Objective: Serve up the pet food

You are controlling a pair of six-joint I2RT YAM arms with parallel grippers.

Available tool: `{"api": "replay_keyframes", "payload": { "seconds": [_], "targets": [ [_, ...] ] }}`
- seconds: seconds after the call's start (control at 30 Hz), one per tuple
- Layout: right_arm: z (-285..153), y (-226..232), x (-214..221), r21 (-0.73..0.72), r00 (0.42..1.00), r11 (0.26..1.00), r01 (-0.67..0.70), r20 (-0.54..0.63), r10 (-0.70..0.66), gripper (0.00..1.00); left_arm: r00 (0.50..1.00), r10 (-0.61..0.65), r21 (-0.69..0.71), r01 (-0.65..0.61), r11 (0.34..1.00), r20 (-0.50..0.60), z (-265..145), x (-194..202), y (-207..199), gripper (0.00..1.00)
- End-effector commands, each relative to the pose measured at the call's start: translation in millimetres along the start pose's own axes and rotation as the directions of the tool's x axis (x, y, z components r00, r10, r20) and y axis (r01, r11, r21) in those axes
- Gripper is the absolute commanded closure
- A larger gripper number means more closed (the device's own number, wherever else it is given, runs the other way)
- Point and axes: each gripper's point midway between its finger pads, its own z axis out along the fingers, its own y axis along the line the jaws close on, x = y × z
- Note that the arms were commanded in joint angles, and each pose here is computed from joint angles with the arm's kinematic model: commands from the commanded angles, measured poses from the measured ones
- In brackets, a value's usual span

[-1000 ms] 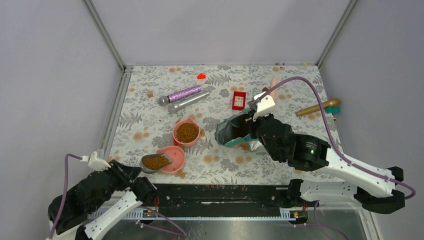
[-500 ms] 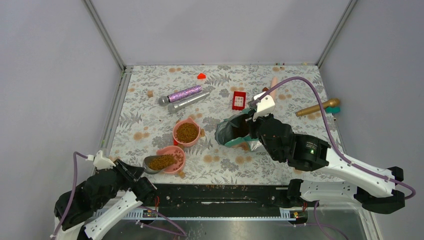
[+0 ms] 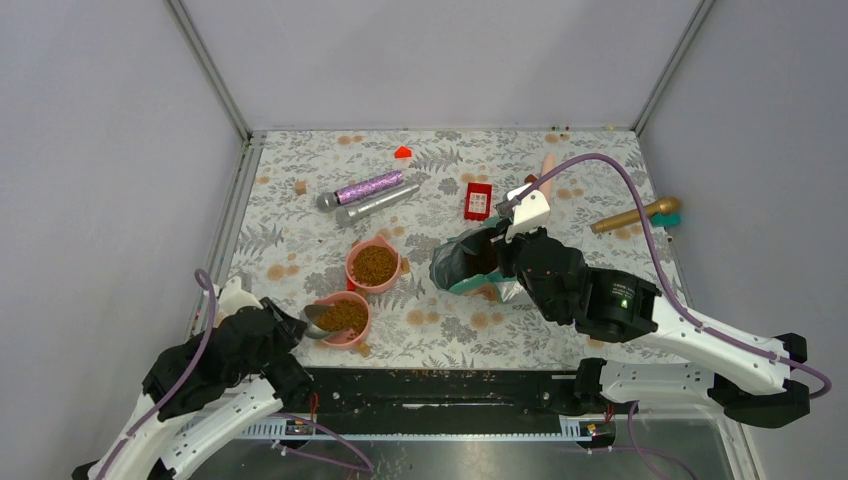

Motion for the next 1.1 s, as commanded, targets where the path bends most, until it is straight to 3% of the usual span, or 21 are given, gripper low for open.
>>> {"api": "replay_keyframes", "payload": {
  "seconds": [0.0, 0.4, 0.8, 1.07],
  "targets": [
    [-14, -13, -57, 0.001, 0.974, 0.987, -0.158, 0.164, 0.155, 1.00, 0.999, 0.003, 0.025, -0.004, 1.000, 0.053, 2, -17, -22, 1.00],
    [-12, -13, -50, 0.013, 0.976, 0.987, -0.158, 0.155, 0.154, 1.00, 0.999, 0.049, -0.026, -0.049, 0.998, 0.018, 8, -19, -35, 1.00],
    [-10, -11, -52, 0.020, 0.981, 0.992, -0.127, 0.152, 0.122, 1.00, 0.997, 0.069, -0.221, -0.076, 0.972, -0.039, -19, -24, -5, 1.00],
    [-9, -10, -53, 0.022, 0.983, 0.993, -0.113, 0.152, 0.108, 1.00, 0.995, 0.094, -0.174, -0.097, 0.980, -0.021, -27, -37, -22, 1.00]
  ]
}}
